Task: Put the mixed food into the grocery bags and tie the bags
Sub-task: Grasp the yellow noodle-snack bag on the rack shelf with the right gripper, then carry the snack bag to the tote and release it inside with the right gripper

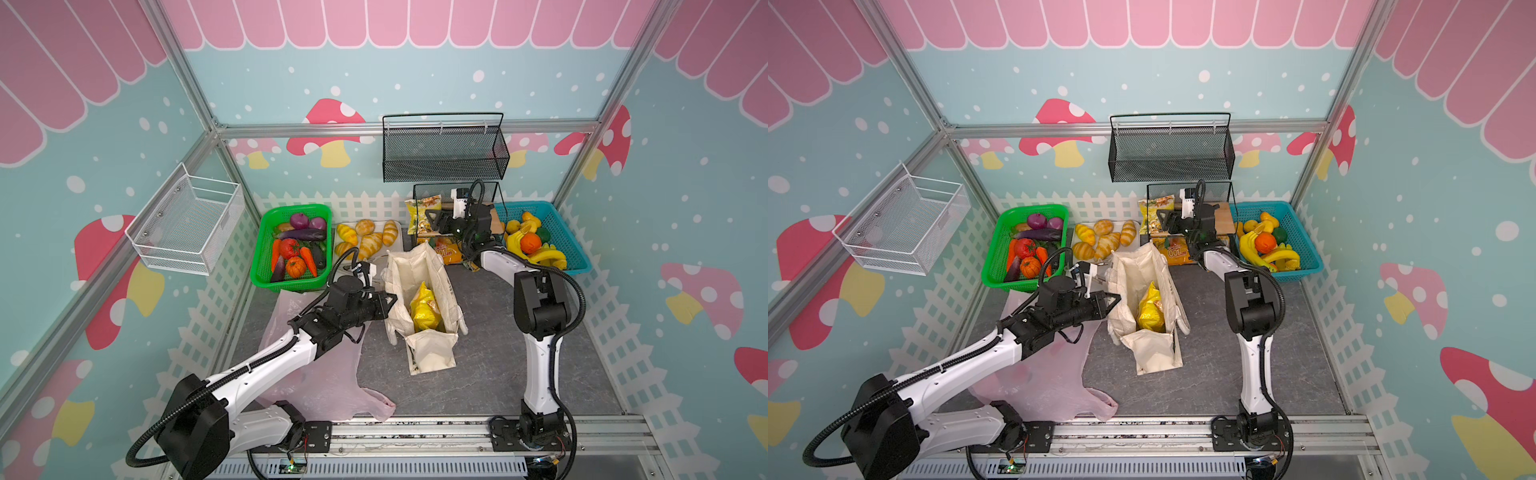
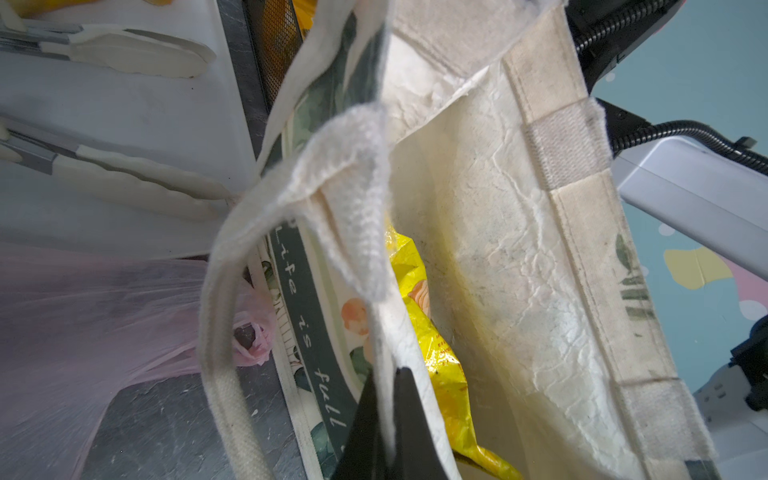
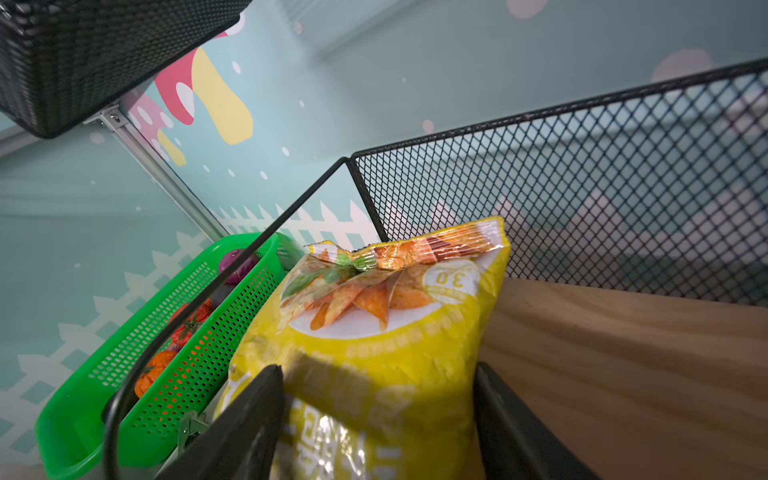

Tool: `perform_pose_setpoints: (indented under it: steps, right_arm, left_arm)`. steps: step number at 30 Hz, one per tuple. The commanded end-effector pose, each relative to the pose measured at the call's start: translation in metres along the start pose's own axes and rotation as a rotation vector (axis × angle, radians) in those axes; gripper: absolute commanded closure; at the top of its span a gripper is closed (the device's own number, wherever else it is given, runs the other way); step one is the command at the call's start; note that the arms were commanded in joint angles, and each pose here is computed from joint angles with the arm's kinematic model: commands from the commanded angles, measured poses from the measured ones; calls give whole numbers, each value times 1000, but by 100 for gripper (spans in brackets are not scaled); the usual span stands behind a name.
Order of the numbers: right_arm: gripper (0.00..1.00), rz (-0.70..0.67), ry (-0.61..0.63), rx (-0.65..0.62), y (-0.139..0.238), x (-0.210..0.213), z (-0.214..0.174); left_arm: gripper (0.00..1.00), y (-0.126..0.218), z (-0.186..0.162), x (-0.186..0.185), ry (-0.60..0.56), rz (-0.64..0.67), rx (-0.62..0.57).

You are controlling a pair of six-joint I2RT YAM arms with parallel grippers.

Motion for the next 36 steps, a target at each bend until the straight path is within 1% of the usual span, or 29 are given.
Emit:
perform_pose_setpoints:
  steps: [1,3,8,10,14,17,19,21,25,29,32,34,36]
  right_arm:
    - [41,-37,-43,42,-7,-15,-19]
    - [55,-57,-42,30,-4,-16,-18]
    - [87,-81,-32,-8,7,-17,-11]
    - [93,-79,-30,-23,13,-17,-7]
    - [97,-102,-17,-59,27,-16,6]
    - [100,-152,7,-98,45,-18,19]
    - [100,-201,29,-114,59,-21,25]
    - [100,-265,57,-120,78,-26,29]
    - [100,-309,88,-139,120,-14,35]
    - [100,-300,126,-149,174,24,36]
    - [100,-249,158,-169,217,64,35]
    - [100,-199,208,-157,235,97,31]
    - [100,-166,287,-111,244,134,24]
  left_arm:
    - [100,4,-3,9,-8,38,4]
    - [100,3,-3,10,-7,37,5]
    - [100,4,-4,13,-1,38,2]
    - [100,4,-4,15,4,39,3]
    - [100,4,-3,15,6,33,3]
    - [100,6,-2,14,3,32,-1]
    - [100,7,-1,14,4,33,-9]
    - [100,9,0,13,5,31,-15]
    - [100,8,7,8,11,9,-32]
    - [100,2,14,2,23,-30,-34]
    - [100,-5,15,-2,38,-67,-28]
    - [100,-9,15,-4,43,-84,-25]
    - [100,-12,15,-7,45,-98,-19]
Point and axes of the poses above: each gripper's point midway between its finger pads, its own y axis back along the fingers, its own x axis along the line the jaws close on, z = x × y, the point moved 6 cm from there along y, back along the fingers, and after that the axes turned 14 degrees about -y, right-handed, at the moved point
